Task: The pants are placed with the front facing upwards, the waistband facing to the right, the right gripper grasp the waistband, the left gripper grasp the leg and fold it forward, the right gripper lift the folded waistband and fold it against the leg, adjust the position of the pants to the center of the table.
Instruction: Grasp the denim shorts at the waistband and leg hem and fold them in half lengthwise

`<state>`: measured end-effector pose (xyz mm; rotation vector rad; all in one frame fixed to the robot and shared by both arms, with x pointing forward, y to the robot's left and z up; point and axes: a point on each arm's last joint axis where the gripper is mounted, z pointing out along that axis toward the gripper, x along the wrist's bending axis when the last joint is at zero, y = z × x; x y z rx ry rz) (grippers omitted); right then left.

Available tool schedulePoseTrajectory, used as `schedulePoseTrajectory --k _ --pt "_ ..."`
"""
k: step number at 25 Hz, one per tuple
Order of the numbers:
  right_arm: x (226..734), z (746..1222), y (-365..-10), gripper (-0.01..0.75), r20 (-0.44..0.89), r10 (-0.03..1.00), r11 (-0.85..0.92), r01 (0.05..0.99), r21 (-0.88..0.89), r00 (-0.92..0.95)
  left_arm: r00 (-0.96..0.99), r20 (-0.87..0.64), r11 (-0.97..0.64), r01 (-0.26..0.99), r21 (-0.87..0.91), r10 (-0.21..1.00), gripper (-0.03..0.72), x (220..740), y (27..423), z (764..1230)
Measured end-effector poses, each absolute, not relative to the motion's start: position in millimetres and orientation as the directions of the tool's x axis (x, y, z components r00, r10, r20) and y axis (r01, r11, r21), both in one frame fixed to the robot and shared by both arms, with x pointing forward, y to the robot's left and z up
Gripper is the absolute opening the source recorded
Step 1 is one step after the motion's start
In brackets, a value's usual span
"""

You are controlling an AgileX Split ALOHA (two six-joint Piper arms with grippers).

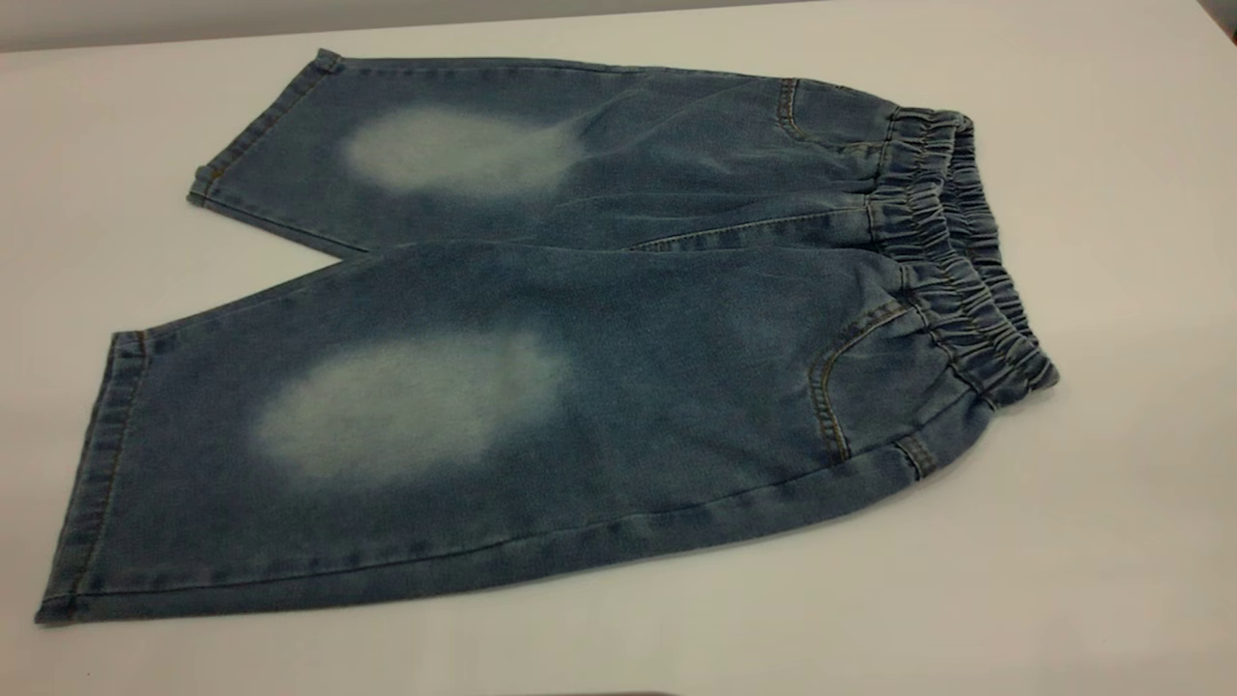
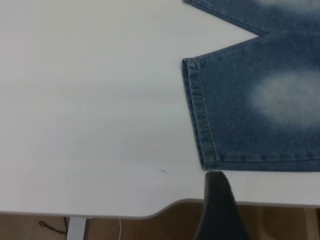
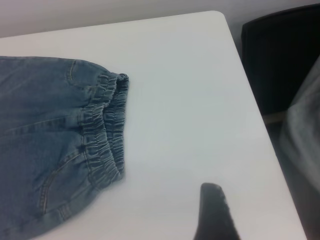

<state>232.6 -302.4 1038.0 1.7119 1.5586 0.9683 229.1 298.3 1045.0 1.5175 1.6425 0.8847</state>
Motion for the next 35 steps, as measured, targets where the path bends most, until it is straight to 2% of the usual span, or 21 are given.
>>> schedulePoseTrajectory --k 35 --pt "236.3 1038.5 -302.1 0.421 0.106 0.994 -0.108 0.558 0.823 0.036 -0.062 -0.078 0.099 0.510 0.855 0.995 0.420 230.4 298.4 1047.1"
